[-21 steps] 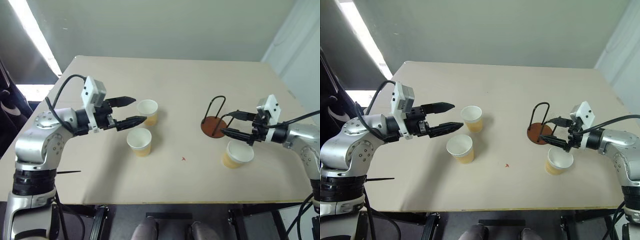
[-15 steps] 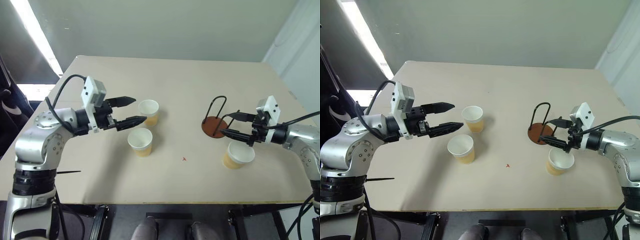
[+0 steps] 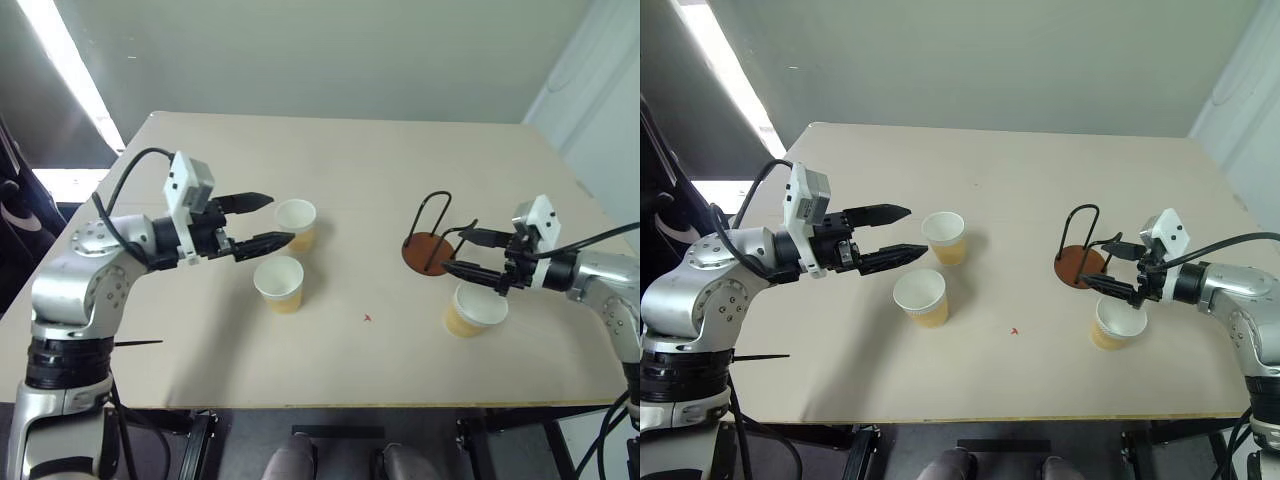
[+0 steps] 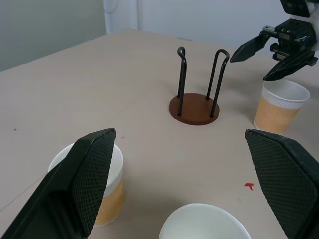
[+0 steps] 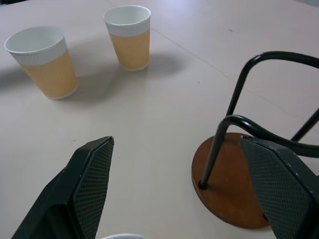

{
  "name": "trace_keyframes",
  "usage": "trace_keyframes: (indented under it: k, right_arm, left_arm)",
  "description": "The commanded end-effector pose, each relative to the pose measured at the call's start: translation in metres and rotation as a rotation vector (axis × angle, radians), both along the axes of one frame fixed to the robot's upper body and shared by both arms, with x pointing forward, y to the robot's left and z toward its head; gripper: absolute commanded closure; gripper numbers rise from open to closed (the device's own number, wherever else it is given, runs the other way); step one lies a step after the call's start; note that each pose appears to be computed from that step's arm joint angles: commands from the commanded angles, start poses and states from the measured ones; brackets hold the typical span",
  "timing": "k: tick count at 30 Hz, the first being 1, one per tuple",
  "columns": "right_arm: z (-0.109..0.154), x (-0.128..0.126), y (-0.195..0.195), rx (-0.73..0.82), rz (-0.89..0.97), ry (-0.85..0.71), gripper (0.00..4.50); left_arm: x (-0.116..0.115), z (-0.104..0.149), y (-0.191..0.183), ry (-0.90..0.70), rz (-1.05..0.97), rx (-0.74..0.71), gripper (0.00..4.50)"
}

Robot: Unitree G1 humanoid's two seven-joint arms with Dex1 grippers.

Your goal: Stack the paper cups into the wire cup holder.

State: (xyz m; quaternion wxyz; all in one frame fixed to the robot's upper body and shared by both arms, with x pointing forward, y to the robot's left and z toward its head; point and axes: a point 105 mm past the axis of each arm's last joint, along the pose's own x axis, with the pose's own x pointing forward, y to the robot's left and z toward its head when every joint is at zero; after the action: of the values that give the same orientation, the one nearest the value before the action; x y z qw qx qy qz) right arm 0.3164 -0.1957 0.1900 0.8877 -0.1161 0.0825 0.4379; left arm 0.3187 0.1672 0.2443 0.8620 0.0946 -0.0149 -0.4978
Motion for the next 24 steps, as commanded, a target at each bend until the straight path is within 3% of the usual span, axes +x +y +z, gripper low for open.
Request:
trace_keyframes:
  k: [1, 15, 24]
  right_arm:
    - [0.024, -0.005, 0.000, 0.026, 0.001, -0.052, 0.36]
    - [0.020, -0.020, 0.014, 0.003, 0.001, 0.090, 0.36]
    - [0.001, -0.001, 0.005, -0.052, -0.113, 0.112, 0.36]
  left_arm:
    - [-0.003, 0.015, -0.007, -0.057, -0.046, -0.008, 0.05]
    - [-0.006, 0.016, -0.032, -0.028, -0.263, 0.097, 0.05]
    - [-0.012, 0.020, -0.042, -0.043, -0.325, 0.099, 0.05]
